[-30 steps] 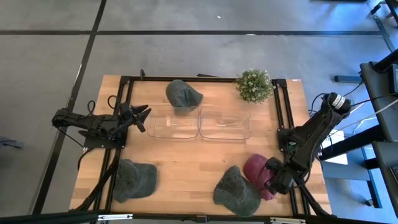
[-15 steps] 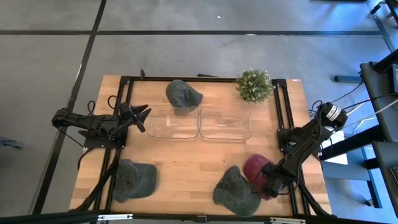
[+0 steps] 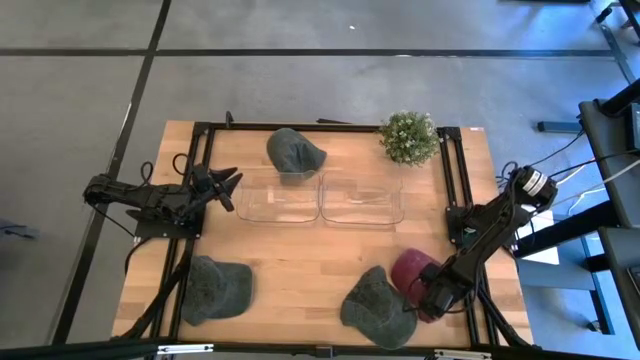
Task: Pick & Place hat
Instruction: Put the red cap into the right transparent bin
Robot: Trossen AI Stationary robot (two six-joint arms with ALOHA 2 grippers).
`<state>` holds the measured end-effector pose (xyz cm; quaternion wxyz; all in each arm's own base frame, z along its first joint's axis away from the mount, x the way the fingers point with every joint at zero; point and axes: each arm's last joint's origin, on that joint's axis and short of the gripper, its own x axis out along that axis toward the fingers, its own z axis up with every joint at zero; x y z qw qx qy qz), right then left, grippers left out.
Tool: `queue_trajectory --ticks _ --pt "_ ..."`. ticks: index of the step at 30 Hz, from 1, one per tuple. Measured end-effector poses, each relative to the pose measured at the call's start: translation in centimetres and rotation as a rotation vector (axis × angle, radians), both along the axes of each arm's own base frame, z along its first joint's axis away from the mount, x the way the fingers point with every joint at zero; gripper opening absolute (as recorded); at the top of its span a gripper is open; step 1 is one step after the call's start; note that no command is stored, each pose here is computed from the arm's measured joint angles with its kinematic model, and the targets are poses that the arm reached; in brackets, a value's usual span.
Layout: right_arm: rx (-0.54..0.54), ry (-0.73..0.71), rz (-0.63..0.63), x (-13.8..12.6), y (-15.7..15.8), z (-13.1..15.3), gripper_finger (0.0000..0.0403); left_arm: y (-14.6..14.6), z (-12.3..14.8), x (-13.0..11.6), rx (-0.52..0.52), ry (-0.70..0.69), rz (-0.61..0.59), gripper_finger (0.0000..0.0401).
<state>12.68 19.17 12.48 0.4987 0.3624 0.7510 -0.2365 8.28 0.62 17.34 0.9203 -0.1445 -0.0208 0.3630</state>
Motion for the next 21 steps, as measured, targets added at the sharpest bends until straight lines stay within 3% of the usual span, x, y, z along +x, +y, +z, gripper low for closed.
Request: queue_trajectory --ticks 6,12,18,21 --pt "-0.047 -0.069 -0.032 0.1 -0.4 4.1 0.0012 0.0 0.0 0.0 0.001 0.0 0.009 0.0139" --pt "-0.263 -0.128 -0.061 0.1 -2.0 10.9 0.0012 0.1 0.0 -0.1 0.004 0.0 0.037 0.0139" --pt "-0.452 -0.302 -0.031 0.9 -4.2 18.5 0.0011 0.2 0.0 -0.1 0.009 0.002 0.073 0.0139" --pt "-0.482 -0.498 0.016 1.8 -5.1 21.1 0.0011 0.2 0.0 -0.2 0.01 0.002 0.076 0.0139"
